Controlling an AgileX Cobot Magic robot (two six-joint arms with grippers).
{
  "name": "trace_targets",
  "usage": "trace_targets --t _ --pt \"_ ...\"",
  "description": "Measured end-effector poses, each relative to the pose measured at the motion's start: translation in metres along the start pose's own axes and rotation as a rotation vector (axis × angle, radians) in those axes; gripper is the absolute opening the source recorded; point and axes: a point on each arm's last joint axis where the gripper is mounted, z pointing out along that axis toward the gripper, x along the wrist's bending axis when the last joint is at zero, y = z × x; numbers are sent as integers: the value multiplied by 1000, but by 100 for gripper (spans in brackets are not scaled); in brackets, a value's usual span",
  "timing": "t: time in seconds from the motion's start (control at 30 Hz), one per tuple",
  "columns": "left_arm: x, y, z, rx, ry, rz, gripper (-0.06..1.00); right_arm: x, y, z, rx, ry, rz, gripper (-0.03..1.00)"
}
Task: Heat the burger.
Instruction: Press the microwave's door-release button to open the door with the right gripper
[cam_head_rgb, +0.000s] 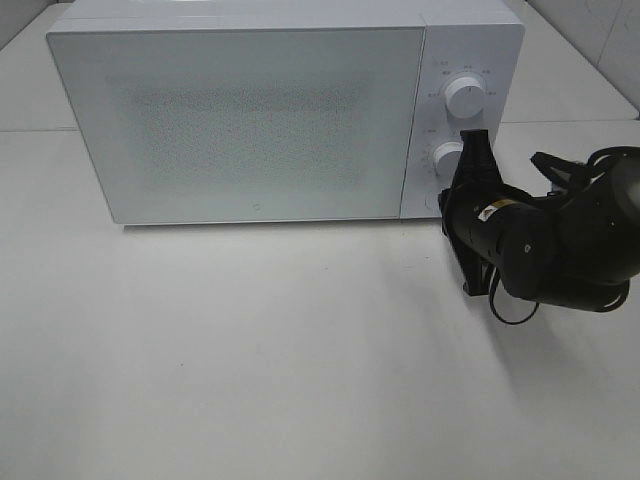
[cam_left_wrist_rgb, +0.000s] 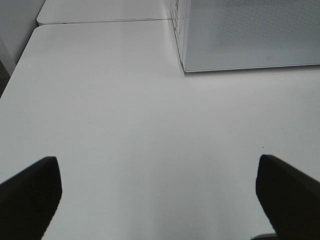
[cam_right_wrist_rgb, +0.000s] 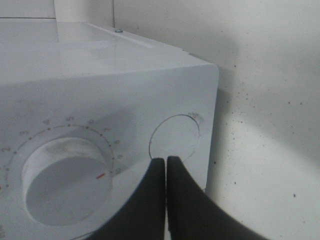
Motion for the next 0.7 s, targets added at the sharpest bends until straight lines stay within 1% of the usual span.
trace_targets --t 0.43,0.7 --pt "0 0 0 0 0 0 98 -8 -6 17 -4 -16 2 0" --pt "0 0 0 0 0 0 98 -4 2 21 -44 22 21 0"
